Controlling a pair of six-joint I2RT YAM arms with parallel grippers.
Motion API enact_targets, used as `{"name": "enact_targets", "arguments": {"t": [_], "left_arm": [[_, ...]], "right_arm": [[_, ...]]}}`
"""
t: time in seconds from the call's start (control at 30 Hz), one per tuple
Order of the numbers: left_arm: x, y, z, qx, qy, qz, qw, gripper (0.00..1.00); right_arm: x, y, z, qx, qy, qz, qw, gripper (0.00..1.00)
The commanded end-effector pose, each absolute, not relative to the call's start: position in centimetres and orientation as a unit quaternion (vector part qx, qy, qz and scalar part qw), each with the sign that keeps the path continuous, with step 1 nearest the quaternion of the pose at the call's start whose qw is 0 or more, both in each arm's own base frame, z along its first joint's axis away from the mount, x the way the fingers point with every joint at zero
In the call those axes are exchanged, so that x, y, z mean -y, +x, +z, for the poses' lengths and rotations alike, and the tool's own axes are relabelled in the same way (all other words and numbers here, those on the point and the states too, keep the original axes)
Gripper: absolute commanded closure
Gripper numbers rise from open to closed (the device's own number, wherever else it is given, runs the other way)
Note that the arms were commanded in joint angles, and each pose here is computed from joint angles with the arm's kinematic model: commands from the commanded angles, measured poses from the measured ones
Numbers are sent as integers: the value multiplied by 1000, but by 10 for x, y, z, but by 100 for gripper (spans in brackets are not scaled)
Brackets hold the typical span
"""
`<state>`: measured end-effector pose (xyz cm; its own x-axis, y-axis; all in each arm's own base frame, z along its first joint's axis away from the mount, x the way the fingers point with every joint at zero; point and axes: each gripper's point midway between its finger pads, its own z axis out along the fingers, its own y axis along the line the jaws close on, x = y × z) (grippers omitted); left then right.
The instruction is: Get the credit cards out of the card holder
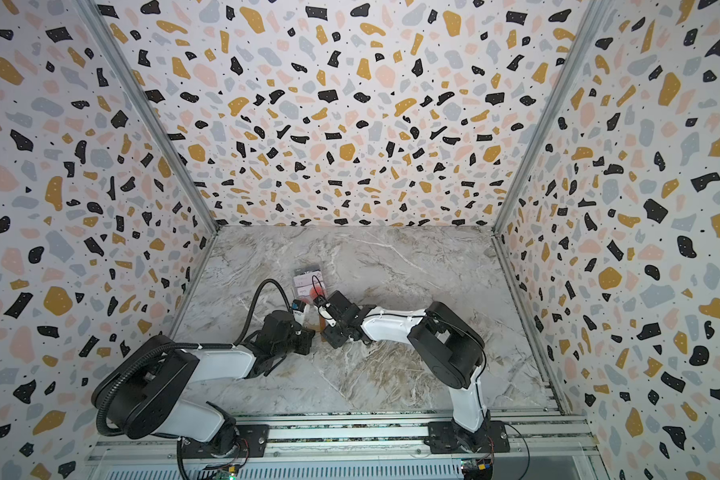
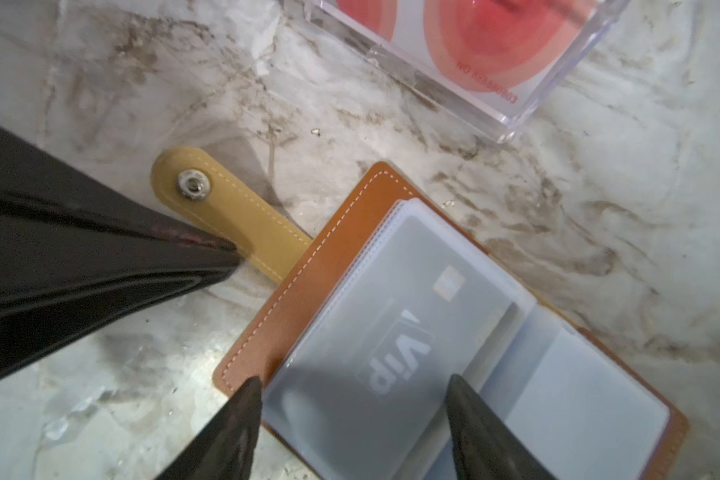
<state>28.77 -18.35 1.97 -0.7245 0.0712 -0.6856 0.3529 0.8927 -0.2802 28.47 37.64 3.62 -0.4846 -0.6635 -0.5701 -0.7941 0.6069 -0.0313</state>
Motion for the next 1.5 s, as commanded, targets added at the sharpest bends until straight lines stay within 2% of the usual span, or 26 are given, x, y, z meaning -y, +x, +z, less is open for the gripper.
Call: {"name": "enact_targets", "arguments": {"t": [0.0, 0.3, 0.53, 0.7, 0.97, 1.2, 1.47], "left_arm": [[178, 286, 13, -913, 108, -188, 345, 94], [177, 286, 13, -914, 107, -186, 345, 94], [178, 287, 13, -914, 108, -186, 345, 94], [187, 287, 25, -905, 128, -206, 351, 95], [224, 301, 87, -851, 195, -275, 401, 93], [230, 326, 79, -863, 194, -247, 395, 96], [229, 329, 54, -877, 185, -237, 374, 97]], "right_arm": [[-368, 286, 30, -858, -432, 84, 264, 31], [-347, 294, 29, -865, -421, 36, 272, 40], [-354, 288, 32, -864, -418, 96, 262, 50], [-354, 287, 34, -864, -414, 135, 252, 50], [-354, 286, 34, -864, -410, 153, 248, 51], [-357, 286, 34, -864, -408, 162, 247, 51], [-355, 288, 36, -865, -402, 163, 250, 53]]}}
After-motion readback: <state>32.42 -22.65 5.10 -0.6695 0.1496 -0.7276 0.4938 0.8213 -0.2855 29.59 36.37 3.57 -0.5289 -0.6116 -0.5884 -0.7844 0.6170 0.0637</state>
